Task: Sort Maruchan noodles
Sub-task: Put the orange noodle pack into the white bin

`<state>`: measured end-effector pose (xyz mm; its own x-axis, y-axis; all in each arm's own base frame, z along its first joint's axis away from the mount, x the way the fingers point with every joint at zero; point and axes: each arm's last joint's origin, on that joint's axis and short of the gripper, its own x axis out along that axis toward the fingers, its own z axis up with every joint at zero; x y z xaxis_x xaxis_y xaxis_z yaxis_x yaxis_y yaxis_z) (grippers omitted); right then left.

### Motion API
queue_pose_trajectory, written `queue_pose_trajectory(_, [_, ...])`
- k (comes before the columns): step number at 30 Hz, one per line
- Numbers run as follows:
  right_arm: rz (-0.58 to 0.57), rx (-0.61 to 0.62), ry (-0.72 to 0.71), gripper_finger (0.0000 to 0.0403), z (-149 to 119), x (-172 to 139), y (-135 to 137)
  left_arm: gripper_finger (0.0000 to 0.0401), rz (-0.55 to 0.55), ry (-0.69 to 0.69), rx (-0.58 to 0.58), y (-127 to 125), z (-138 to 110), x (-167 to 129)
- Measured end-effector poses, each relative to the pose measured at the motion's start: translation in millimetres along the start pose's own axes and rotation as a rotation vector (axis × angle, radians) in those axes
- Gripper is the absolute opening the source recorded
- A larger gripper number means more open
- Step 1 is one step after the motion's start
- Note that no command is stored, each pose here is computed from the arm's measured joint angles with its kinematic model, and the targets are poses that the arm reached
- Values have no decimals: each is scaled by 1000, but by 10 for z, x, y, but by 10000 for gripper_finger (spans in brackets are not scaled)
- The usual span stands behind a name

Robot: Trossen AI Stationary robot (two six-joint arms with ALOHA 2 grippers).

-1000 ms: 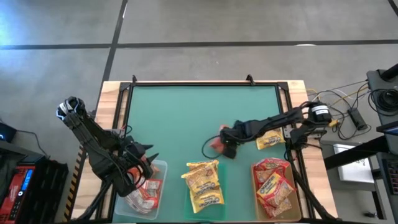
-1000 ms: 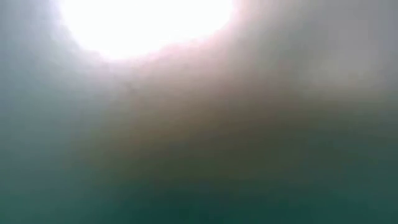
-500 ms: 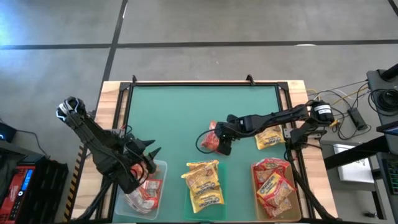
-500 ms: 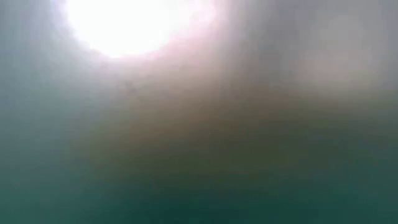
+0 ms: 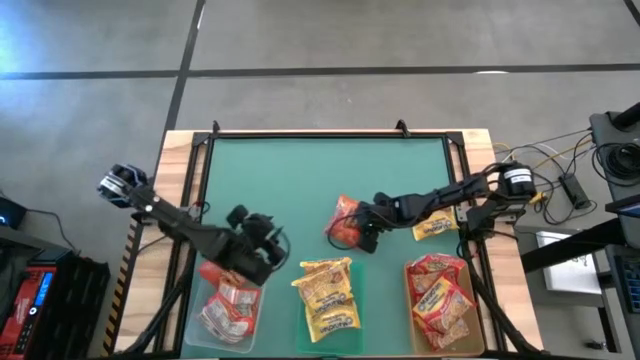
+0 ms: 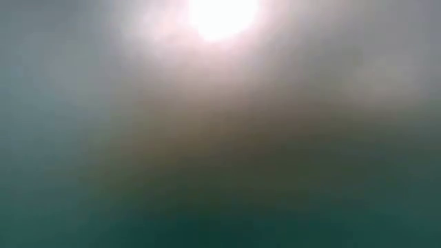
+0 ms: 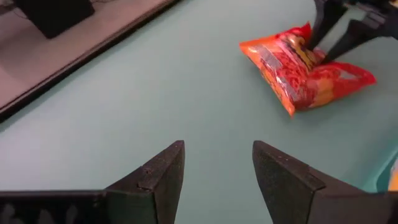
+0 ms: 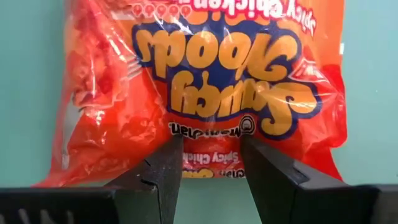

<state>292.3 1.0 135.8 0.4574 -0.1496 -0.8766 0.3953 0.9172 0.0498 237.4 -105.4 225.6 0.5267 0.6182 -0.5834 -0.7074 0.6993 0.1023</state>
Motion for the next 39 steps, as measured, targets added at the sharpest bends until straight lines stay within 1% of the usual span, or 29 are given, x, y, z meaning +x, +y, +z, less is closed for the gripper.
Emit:
queue_pose_trajectory(3, [-8,1,-3,155,-83,36,-31,173,-21,23,11,-34,105,182])
queue_pose_trajectory(6, [-13,-1,7,155,-137,55,-51,173,-67,26,-10,-50,192,374])
queue_pose_trajectory(9, [-11,-4,2,155,-183,77,-67,173,-207,9,-54,-67,250,595])
queue_pose_trajectory(12, [-12,-8,11,155,-221,90,-81,173,-376,-38,-142,-8,269,827])
queue_pose_trajectory(16, [-23,-15,38,155,-289,108,-106,173,-493,-91,-312,210,232,1087])
queue_pose_trajectory(20, [-31,-20,64,155,-369,130,-135,173,-531,-80,-483,395,119,1237])
queue_pose_trajectory(22, [-33,-24,74,155,-400,139,-147,173,-541,-63,-520,427,64,1279])
queue_pose_trajectory(26, [-18,-56,42,155,-385,151,-138,178,-566,-26,-522,392,67,1360])
queue_pose_trajectory(30, [32,-72,-96,155,-245,145,-81,185,-571,2,-509,347,86,1485])
queue_pose_trajectory(32, [47,-77,-133,155,-215,146,-67,187,-564,32,-518,325,61,1568])
queue_pose_trajectory(36, [50,-88,-141,155,-208,145,-65,187,-563,114,-540,270,-4,1750])
queue_pose_trajectory(39, [52,-91,-145,155,-204,144,-62,187,-564,142,-555,226,-10,1851])
